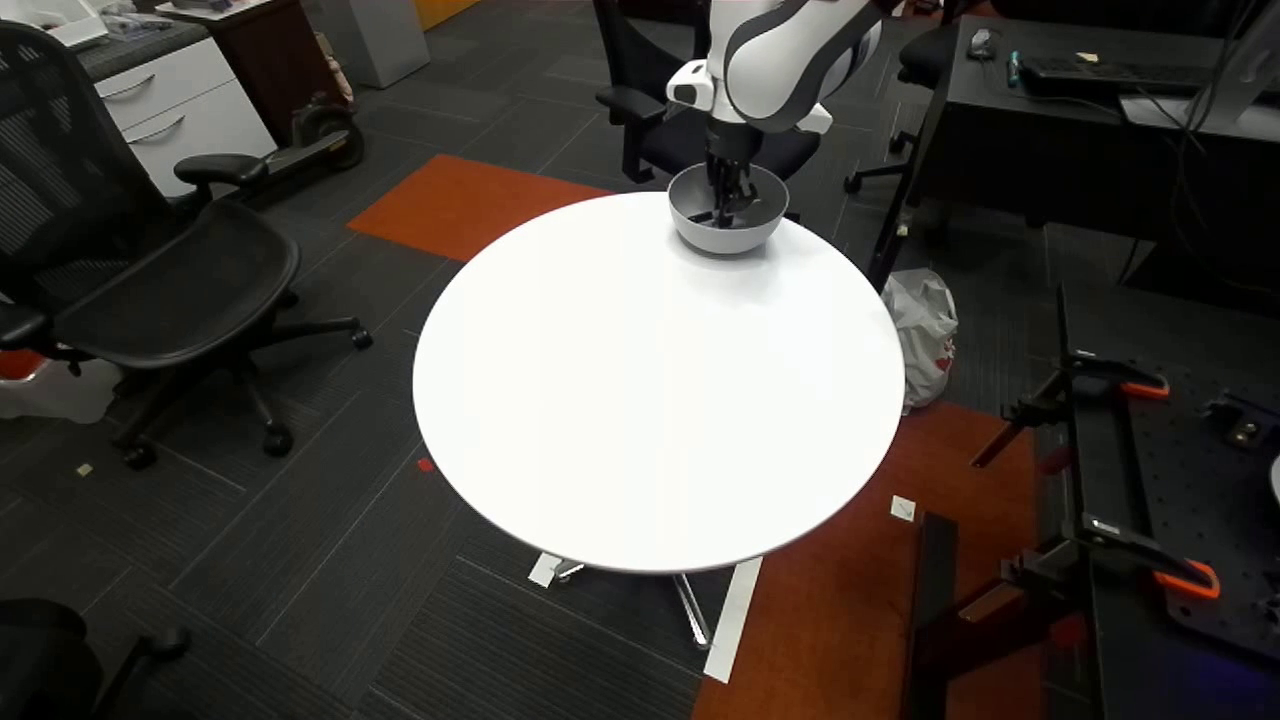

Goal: Put the marker in the bowl and then remove it from the bowl and put it back on the table

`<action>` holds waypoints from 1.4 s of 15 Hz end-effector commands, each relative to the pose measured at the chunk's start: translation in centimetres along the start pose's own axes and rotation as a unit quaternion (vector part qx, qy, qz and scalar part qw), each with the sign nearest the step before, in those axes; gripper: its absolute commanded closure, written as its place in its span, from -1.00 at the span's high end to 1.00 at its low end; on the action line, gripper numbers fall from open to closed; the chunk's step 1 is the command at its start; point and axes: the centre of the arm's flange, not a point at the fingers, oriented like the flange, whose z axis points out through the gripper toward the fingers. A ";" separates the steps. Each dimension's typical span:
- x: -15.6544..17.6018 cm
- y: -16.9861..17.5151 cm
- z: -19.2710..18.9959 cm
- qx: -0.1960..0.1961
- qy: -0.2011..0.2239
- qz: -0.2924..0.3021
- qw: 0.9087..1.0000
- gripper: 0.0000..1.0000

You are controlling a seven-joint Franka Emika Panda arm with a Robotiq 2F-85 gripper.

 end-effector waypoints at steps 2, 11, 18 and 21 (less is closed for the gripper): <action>-0.2 1.0 -1.7 -0.003 -0.008 0.003 1.000 -0.93; 0.1 -1.0 -12.1 -0.041 0.057 0.025 0.997 -0.93; 7.2 -8.4 -16.0 -0.012 0.131 0.041 0.990 -0.93; 10.8 -12.2 -15.0 0.000 0.132 0.016 0.991 -0.93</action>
